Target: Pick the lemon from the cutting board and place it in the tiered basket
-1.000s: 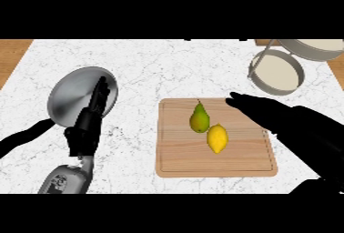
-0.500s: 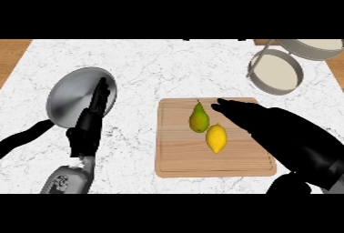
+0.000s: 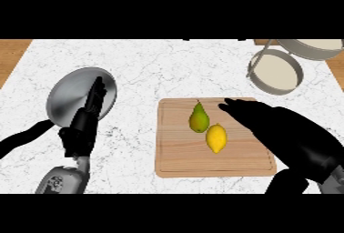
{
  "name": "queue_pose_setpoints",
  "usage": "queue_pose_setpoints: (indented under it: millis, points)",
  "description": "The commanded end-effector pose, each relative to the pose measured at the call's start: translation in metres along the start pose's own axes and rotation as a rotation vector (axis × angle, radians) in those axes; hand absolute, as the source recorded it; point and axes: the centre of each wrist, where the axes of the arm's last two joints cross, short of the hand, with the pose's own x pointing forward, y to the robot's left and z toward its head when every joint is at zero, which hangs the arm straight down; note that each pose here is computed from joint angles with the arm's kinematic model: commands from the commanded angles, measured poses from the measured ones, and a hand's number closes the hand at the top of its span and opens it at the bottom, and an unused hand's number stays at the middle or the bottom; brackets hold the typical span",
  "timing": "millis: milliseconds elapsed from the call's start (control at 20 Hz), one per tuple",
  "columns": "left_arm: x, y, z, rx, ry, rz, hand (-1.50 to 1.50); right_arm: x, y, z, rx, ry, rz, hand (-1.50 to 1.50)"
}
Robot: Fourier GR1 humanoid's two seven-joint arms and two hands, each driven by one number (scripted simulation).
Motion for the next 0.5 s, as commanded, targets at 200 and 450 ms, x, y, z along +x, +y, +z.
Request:
queue_pose_setpoints:
  millis: [200, 450]
  points:
    - [-0.006, -0.001, 0.008, 0.001, 0.017, 0.009, 0.0, 0.001, 0.02, 0.0, 0.019, 0.005, 0.134, -1.5]
    - [0.0, -0.017, 0.018, 0.0, -0.005, -0.006, 0.0, 0.01, 0.006, -0.026, -0.003, 0.01, 0.198, -1.5]
